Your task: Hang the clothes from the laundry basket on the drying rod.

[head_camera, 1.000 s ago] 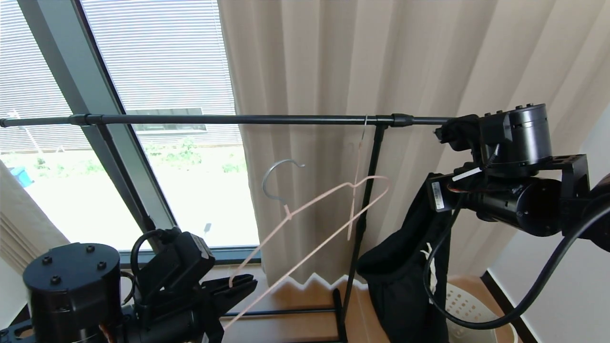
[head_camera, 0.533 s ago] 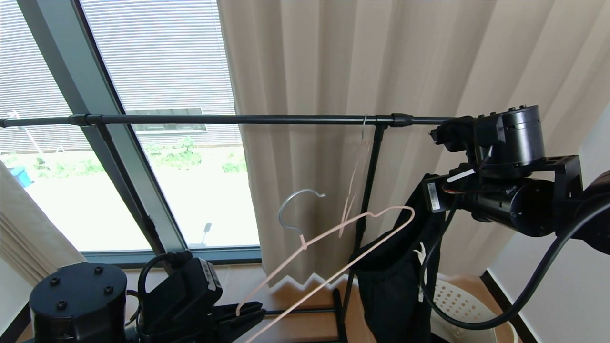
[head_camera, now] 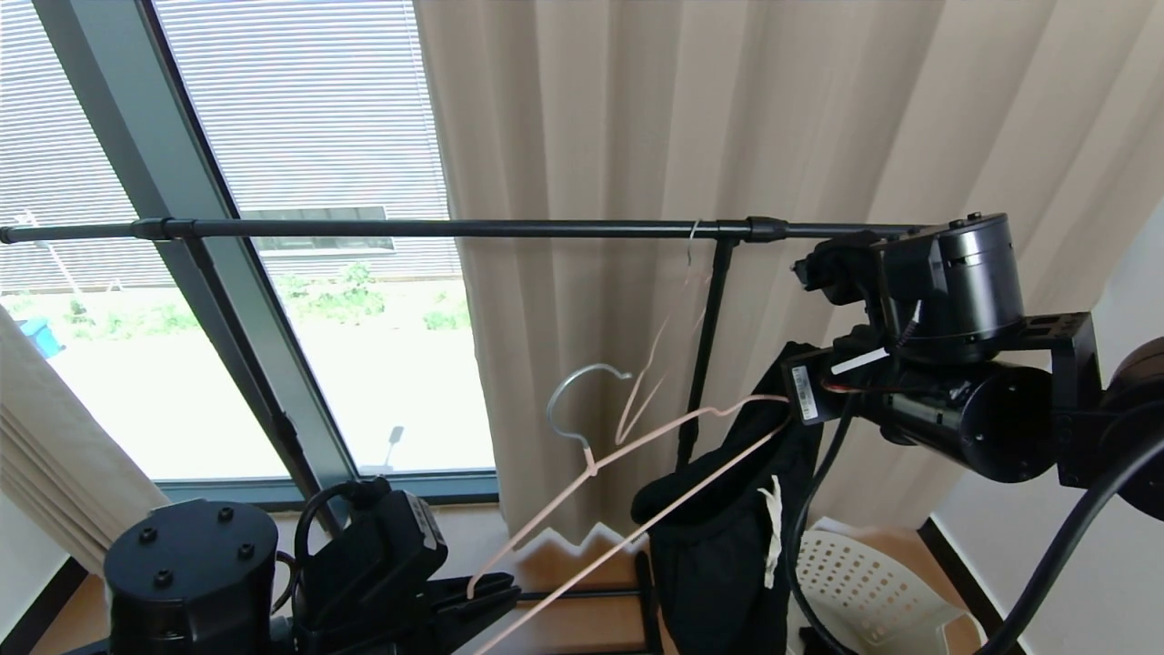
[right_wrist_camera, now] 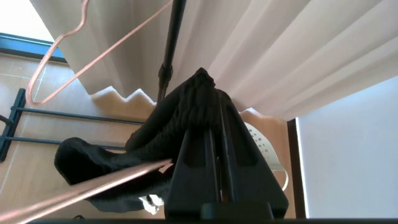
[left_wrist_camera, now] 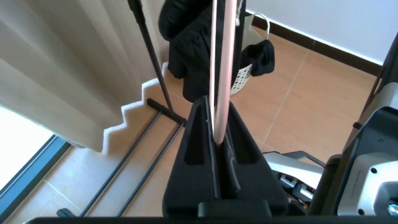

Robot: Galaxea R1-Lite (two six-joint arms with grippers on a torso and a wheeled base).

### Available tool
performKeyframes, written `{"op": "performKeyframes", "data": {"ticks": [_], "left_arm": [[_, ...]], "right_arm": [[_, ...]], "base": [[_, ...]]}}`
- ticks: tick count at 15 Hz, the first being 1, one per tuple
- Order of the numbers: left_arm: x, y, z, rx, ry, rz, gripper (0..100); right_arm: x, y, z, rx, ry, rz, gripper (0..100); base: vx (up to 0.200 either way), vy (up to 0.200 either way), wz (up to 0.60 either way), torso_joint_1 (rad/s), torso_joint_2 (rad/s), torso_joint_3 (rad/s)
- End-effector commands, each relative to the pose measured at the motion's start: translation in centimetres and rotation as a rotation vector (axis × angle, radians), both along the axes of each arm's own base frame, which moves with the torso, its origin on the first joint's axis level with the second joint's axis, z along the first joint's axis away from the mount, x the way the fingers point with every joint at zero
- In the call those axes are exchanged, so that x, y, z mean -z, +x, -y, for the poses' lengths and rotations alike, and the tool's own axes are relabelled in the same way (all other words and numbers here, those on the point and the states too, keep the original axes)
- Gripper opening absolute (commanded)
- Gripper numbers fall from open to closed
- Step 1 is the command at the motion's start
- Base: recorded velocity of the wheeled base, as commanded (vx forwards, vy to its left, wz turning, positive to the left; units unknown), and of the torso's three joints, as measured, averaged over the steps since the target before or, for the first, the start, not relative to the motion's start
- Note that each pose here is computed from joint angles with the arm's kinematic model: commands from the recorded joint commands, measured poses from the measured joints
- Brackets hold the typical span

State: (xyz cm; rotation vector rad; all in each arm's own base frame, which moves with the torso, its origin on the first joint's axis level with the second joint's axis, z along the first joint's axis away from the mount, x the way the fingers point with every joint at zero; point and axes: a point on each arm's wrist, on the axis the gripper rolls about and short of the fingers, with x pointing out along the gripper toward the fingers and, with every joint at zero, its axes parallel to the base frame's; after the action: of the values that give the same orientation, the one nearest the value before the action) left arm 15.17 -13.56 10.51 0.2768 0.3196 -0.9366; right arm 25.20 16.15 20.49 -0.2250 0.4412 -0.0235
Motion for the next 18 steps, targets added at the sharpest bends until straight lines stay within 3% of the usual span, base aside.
{"op": "performKeyframes", "data": {"ticks": [1,9,18], "left_arm": [[0.7,0.3,0.3,-0.009,0.019,-0.018,0],[0.7,0.6,0.5,-0.020,0.014,-0.017,0],[0.8,0.9,0.6,-0.049,0.015,-0.008,0]], "right_arm": [[-0.1,-0.7,-0.7,-0.008,0.001,0.010,0],[-0.3,-4.8,-4.0,-0.045,-0.027,0.069,0],[-0.2,-9.7,-8.2,-0.221,0.056,0.073,0]], "base": [[0.000,0.000,0.00,0.000,0.00,0.000],[0.000,0.000,0.00,0.000,0.00,0.000],[0.000,0.000,0.00,0.000,0.00,0.000]]}}
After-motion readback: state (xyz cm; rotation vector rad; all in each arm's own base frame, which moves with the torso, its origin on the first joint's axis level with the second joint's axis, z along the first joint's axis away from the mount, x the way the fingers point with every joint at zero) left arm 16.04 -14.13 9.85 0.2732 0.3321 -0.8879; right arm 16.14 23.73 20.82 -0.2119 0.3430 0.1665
